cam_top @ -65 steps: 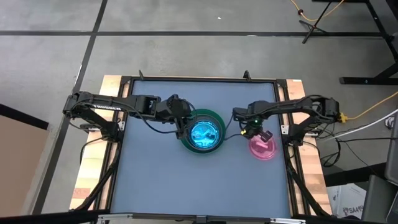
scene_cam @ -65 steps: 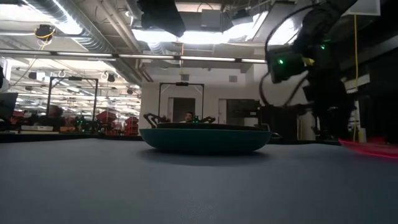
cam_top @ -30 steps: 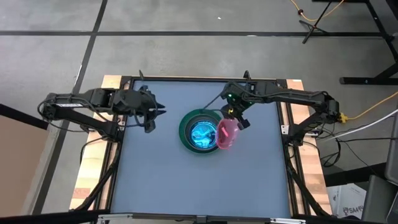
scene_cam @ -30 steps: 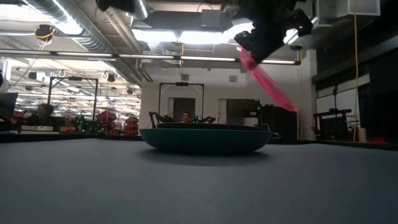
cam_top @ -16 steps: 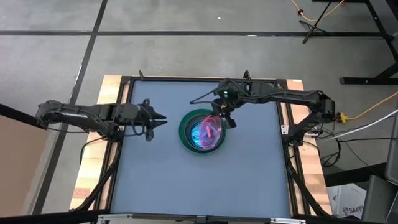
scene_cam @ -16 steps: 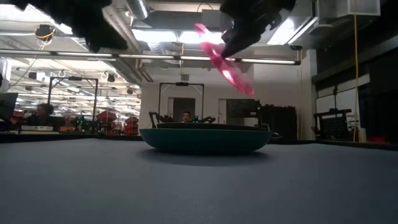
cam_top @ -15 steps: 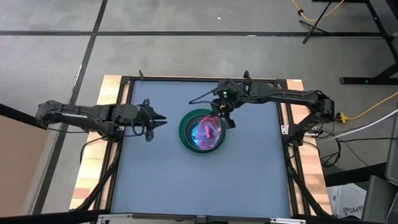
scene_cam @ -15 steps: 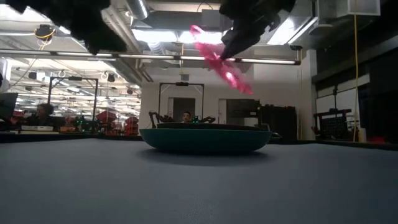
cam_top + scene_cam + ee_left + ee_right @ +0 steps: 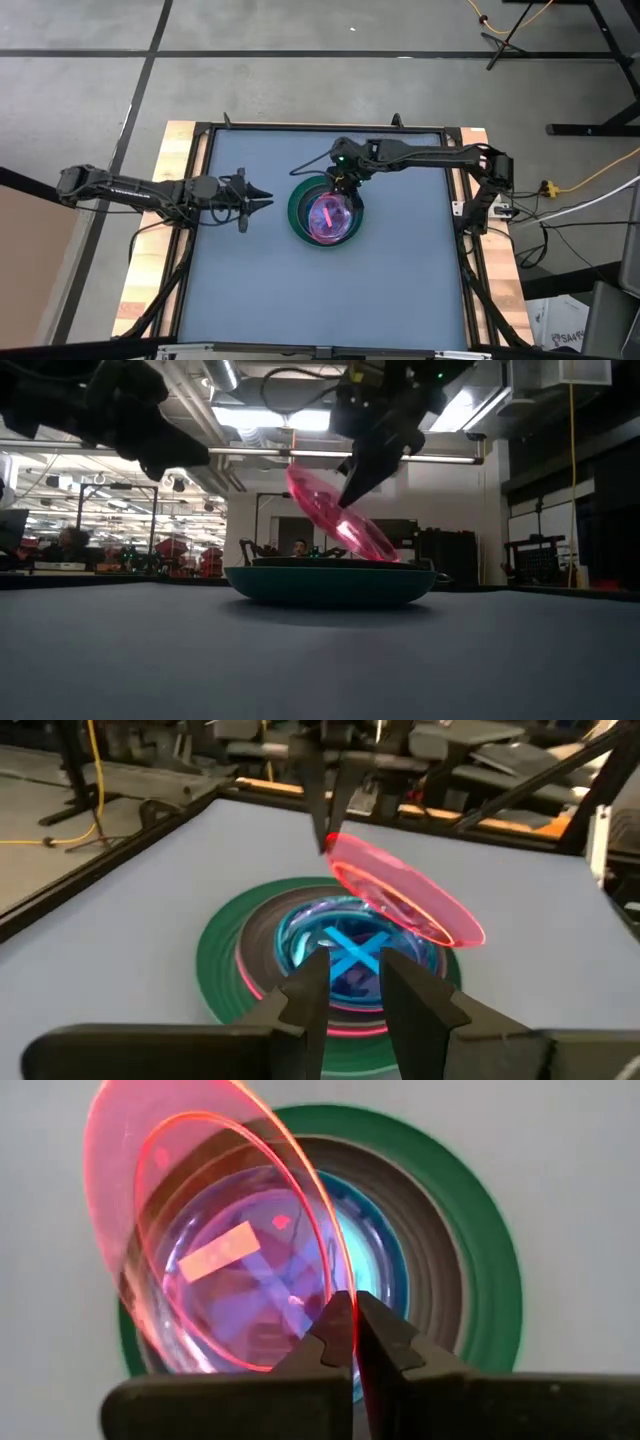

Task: Stack plastic plates
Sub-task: Stack the transparent pink plate on top of the blue plate, then return to Home Position

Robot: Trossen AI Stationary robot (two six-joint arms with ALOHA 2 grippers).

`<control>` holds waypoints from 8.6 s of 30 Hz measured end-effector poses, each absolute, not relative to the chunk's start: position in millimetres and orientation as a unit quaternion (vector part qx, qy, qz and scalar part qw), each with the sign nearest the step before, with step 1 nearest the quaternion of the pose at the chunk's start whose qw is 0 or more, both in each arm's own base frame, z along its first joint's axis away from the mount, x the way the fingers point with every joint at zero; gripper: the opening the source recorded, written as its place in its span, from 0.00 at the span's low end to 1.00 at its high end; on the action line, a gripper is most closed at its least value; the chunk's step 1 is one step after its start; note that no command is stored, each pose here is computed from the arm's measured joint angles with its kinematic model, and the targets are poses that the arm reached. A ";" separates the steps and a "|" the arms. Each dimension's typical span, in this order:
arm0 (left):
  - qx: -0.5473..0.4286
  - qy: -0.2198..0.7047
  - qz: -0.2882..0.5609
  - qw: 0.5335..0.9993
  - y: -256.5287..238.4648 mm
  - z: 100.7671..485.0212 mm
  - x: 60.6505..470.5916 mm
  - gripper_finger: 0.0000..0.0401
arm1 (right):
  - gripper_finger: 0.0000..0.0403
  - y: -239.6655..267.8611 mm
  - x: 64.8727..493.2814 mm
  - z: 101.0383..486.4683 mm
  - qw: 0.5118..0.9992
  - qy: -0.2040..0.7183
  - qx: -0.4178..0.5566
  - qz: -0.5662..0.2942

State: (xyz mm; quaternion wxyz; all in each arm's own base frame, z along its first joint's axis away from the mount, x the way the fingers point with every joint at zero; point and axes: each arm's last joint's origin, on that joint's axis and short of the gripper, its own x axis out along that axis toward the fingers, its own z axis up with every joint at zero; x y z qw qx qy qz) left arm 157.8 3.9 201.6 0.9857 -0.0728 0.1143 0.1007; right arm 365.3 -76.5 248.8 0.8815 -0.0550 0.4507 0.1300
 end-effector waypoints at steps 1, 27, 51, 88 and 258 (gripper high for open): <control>-0.074 0.109 0.098 0.986 4.1 199.6 157.4 0.21 | 0.00 -76.9 367.1 246.2 0.881 0.451 -0.055 0.130; -0.059 0.074 0.099 0.991 8.8 197.2 156.8 0.21 | 0.00 -83.4 375.9 221.7 0.860 0.497 -0.090 0.074; -0.018 0.067 0.096 0.993 9.0 199.7 155.7 0.21 | 0.17 -83.4 375.8 221.6 0.859 0.498 -0.091 0.074; -0.024 0.028 0.109 0.993 28.8 162.3 117.7 0.21 | 0.18 -50.8 234.0 398.3 0.930 0.298 -0.211 0.037; -0.025 0.010 0.039 0.999 20.1 164.5 100.1 0.21 | 0.18 -20.2 95.3 168.3 0.965 0.005 -0.251 -0.081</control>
